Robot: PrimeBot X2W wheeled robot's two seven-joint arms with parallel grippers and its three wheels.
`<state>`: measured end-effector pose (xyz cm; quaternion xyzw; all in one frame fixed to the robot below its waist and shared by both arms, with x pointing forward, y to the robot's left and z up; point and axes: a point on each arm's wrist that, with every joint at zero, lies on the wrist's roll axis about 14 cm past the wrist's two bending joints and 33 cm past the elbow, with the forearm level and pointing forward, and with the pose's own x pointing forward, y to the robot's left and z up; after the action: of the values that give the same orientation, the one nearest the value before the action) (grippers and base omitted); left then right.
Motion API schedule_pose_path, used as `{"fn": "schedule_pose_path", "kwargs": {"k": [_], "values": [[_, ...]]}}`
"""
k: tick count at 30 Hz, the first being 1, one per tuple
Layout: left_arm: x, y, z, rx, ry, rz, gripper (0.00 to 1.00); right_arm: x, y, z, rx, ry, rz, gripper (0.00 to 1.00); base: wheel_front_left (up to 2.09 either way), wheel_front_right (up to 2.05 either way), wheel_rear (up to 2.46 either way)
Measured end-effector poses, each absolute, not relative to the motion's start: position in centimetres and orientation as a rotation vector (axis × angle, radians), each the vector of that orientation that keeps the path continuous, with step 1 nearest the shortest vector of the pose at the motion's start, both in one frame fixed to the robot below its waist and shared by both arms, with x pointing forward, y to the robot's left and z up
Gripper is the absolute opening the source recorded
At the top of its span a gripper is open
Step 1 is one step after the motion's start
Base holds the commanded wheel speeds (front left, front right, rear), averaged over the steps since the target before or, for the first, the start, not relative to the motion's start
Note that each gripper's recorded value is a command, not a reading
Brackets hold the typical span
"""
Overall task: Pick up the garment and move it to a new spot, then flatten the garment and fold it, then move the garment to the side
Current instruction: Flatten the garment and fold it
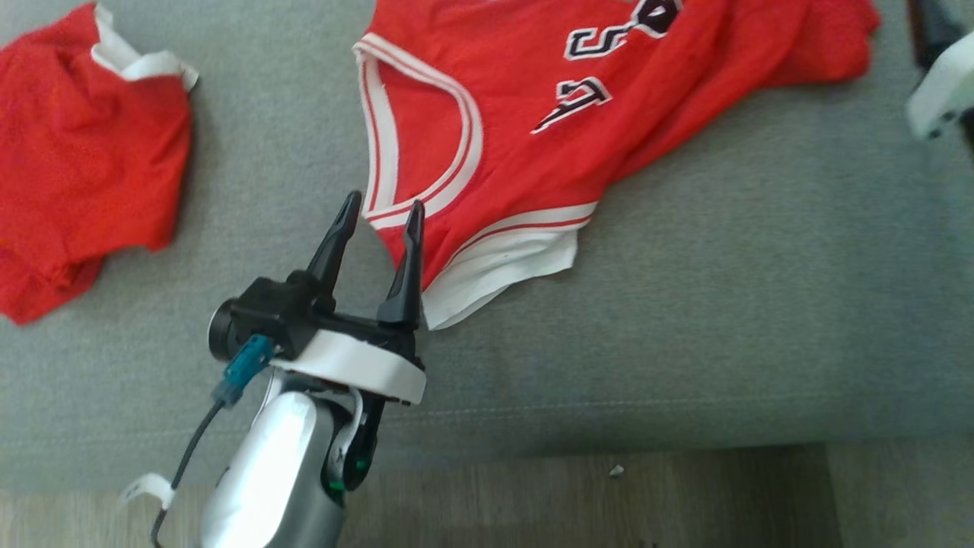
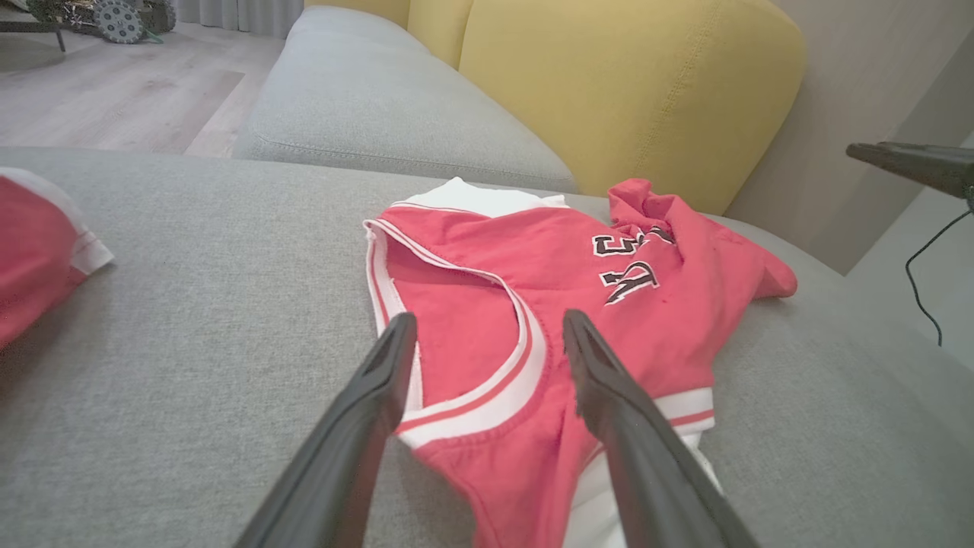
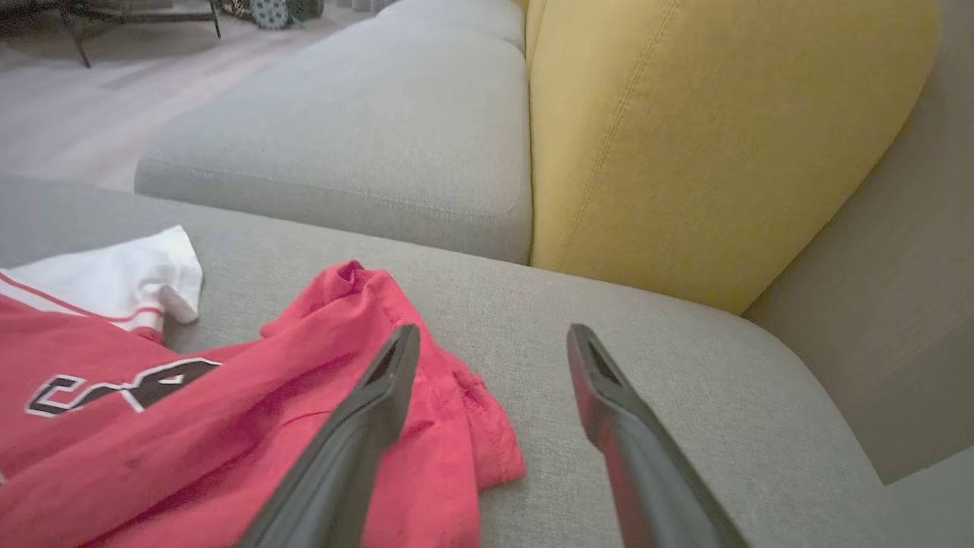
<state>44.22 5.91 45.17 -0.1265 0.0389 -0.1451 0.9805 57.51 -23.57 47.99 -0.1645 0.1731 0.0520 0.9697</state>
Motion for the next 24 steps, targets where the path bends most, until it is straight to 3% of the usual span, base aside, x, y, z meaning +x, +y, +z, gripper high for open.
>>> {"fn": "schedule_pose_path", "kwargs": {"k": [10, 24], "values": [[45.4, 7.0, 42.9, -0.244, 0.123, -0.264, 1.00, 61.3, -24.0, 42.7, -0.396, 0.542, 0.145, 1.00, 0.00, 0.00, 0.00], [46.4, 7.1, 41.4, -0.243, 0.147, -0.264, 1.00, 62.4, -24.1, 38.2, -0.388, 0.654, 0.161, 1.00, 0.00, 0.00, 0.00]]}}
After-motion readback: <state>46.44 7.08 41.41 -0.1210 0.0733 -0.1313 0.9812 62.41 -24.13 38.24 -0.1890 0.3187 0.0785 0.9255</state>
